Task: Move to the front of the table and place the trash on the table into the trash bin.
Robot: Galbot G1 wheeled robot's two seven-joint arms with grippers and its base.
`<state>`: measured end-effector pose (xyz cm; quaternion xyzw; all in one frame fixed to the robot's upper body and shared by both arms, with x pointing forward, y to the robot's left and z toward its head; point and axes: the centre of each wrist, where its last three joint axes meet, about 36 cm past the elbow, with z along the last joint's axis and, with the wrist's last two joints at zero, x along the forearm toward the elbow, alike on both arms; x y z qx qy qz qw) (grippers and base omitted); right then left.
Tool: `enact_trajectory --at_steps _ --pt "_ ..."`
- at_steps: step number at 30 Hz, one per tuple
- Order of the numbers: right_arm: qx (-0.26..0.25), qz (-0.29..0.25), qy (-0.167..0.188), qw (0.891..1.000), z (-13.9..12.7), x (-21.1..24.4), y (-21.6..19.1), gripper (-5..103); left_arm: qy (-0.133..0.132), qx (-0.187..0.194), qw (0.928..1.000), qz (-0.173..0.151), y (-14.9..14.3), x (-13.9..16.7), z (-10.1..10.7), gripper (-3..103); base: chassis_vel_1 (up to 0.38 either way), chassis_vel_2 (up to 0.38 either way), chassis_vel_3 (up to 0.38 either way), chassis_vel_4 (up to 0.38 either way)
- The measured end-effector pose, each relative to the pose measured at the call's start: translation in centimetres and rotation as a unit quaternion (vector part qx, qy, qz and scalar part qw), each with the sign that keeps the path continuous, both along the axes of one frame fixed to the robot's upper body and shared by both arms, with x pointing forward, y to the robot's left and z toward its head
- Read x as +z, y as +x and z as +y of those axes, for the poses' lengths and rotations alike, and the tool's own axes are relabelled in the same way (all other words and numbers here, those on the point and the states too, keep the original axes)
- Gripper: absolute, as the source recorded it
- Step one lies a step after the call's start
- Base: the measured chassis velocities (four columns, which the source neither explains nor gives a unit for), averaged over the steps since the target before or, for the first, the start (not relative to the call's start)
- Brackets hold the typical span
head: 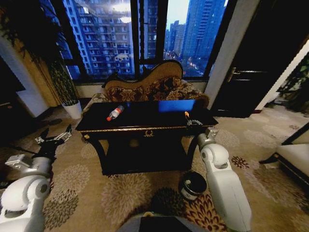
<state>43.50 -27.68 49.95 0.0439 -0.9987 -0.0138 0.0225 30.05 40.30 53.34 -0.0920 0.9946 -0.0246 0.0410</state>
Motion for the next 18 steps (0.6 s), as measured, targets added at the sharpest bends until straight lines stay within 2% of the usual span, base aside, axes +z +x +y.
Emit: enact_trajectory --at_steps 5,8,11,12,16,18 --pt "-0.002 0.006 0.000 1.000 0.2 -1.1 0.1 3 -0.003 0.001 1.0000 0.002 -0.1 -0.2 -0.1 100 0.132 -0.143 -0.142 0.130" --pt "-0.011 0.034 -0.001 0.999 -0.1 -3.0 -0.2 3 -0.006 0.003 1.0000 0.002 -0.1 -0.4 -0.1 100 0.056 -0.039 -0.045 0.056" --pt "-0.035 0.078 -0.007 0.996 -1.1 -6.1 -0.7 3 -0.009 0.005 0.9999 0.002 -0.2 -0.6 -0.1 100 0.000 0.000 0.000 0.000" --pt "-0.046 0.109 -0.003 0.993 -1.5 -8.0 -0.8 3 -0.010 0.005 0.9999 0.002 -0.2 -0.6 -0.2 100 0.000 0.000 0.000 0.000" --pt "-0.066 0.151 -0.005 0.986 -2.3 -11.0 -0.9 3 -0.011 0.005 0.9999 -0.001 -0.2 -0.5 -0.3 100 0.000 0.000 0.000 0.000" --pt "-0.083 0.178 -0.019 0.980 -3.1 -13.2 -1.1 3 -0.007 0.006 1.0000 -0.002 -0.2 -0.4 -0.3 100 0.000 0.000 0.000 0.000"
